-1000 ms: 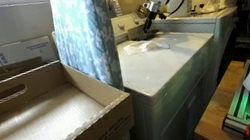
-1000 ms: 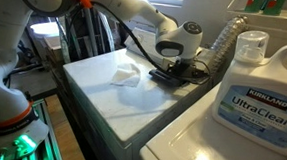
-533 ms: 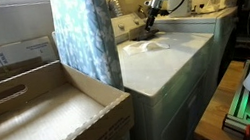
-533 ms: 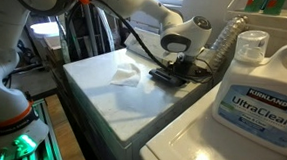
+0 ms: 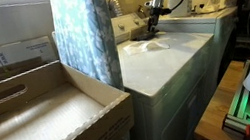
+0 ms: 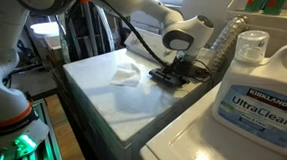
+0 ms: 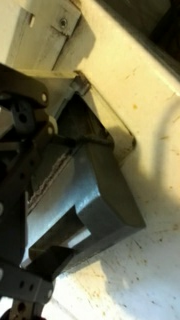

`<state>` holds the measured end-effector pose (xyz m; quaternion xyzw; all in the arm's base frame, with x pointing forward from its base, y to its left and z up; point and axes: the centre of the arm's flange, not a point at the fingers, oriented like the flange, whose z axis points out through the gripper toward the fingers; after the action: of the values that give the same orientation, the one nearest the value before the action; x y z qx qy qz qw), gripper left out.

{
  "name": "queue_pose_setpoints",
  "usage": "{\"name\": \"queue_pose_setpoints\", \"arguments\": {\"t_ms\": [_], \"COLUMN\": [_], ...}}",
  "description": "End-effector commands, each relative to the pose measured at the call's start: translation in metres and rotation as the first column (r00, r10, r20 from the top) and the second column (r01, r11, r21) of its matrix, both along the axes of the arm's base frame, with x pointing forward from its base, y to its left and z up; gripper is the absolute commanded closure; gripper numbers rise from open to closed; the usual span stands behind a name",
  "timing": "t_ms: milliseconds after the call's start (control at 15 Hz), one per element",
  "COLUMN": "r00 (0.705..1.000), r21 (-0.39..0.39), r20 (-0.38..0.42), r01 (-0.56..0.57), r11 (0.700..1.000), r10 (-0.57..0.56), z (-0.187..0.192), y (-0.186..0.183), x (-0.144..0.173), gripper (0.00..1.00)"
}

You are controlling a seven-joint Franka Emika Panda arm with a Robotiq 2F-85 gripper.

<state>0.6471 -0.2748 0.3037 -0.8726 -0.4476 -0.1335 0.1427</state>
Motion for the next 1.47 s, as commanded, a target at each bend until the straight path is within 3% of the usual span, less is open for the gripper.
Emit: {"name": "queue_pose_setpoints", "arguments": {"t_ms": [0, 533, 1400], "r00": [0.997, 0.988, 0.999], "r21": [-0.024, -0.053, -0.095], "r20": [-0.021, -0.046, 0.03], "r01": [-0.07, -0.147, -0.012], "r11": [0.997, 0.988, 0.995], "r10": [0.069, 0.145, 0.015], "z": [-0.002, -0.009, -0.014], "y": [-0.007, -0.004, 0.001], "x": [-0.003, -0.006, -0.007], "gripper": [0.0, 0.0, 0.0]}}
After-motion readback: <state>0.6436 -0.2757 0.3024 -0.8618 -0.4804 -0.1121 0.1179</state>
